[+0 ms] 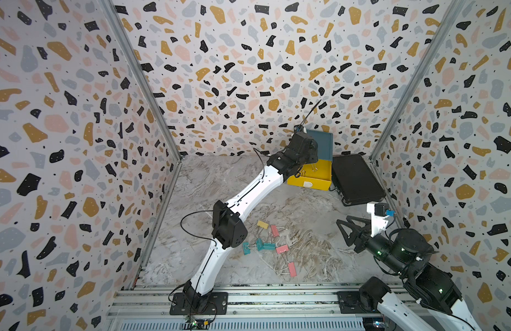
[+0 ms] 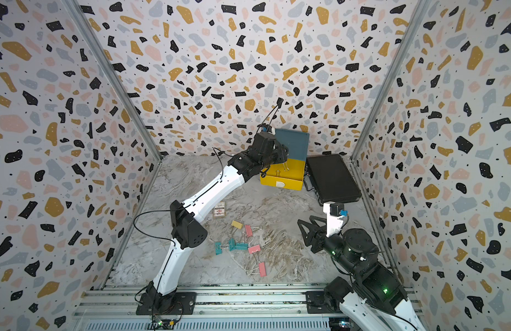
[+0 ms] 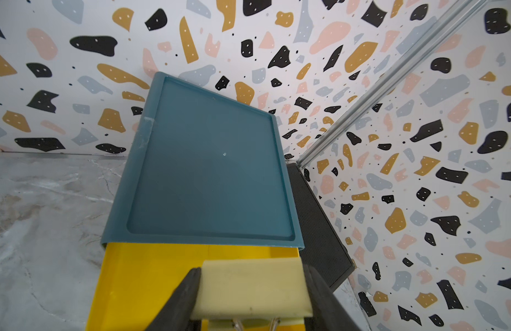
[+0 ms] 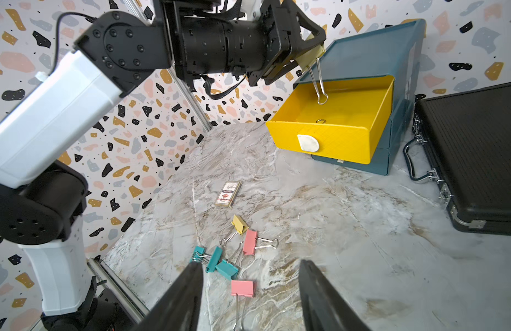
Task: Put the binder clips in the drawer according to color
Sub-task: Place the binder clip in the drawer, then pick up the binder clip at the center of the board.
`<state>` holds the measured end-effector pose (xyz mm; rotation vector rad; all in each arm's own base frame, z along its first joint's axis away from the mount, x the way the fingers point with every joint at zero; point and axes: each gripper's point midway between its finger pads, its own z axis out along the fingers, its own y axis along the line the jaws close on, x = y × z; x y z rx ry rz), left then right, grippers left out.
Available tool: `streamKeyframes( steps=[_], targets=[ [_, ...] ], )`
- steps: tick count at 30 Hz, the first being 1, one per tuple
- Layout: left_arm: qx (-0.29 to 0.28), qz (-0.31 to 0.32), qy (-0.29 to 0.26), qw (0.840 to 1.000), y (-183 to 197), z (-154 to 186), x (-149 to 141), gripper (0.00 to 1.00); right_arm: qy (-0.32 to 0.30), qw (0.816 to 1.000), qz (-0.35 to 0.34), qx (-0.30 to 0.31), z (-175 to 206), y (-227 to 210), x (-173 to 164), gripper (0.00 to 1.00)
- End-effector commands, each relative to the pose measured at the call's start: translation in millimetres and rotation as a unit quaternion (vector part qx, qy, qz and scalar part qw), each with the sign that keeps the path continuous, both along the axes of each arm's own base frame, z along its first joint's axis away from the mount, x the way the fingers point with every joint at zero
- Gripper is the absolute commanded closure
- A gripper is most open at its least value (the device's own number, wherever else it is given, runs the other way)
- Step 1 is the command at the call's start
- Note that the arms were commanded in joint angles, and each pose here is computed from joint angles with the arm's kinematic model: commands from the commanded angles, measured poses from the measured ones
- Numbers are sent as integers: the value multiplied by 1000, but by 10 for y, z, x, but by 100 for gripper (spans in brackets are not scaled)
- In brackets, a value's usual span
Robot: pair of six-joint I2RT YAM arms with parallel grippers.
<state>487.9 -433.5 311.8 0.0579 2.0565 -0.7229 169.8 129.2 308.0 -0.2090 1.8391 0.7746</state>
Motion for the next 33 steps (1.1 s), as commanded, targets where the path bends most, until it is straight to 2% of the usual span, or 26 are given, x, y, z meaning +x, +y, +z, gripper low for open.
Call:
streamKeyframes(
  steps=[1,3,5,7,9,10,12,15,19,25,29,33],
  targets=[
    [6,31,33,999,128,-149,50,61,-3,1000,-3,3,35,-45,-48,41],
    [8,45,53,998,174,-289,36,57,-1,1000,-2,2,17,-39,-48,41],
    [7,55,74,996,222,-383,18,47,1,1000,0,2,3,-27,-44,41],
    [4,60,87,994,264,-380,-15,30,4,1000,0,1,-14,-23,-38,41],
    [-4,65,88,994,314,-273,-45,17,5,1000,1,-1,-28,-17,-33,41],
    [-11,68,87,994,340,-201,-63,13,7,1000,0,-2,-39,-15,-26,41],
    [-20,73,86,993,401,-74,-93,13,8,1000,5,-4,-44,4,-27,41],
    [-14,81,86,993,545,122,-197,18,4,1000,13,-16,-50,29,-26,41],
    [55,93,131,986,930,35,-488,21,1,999,4,-40,-72,-28,-21,40],
    [197,90,189,958,1643,-508,-1145,18,58,994,13,-90,-288,19,19,41],
    [242,-14,193,951,1765,-962,-1576,16,118,987,53,-100,-496,193,0,41],
    [298,-80,189,932,1998,-1336,-1851,13,154,980,83,-93,-629,312,-50,41]
  ],
)
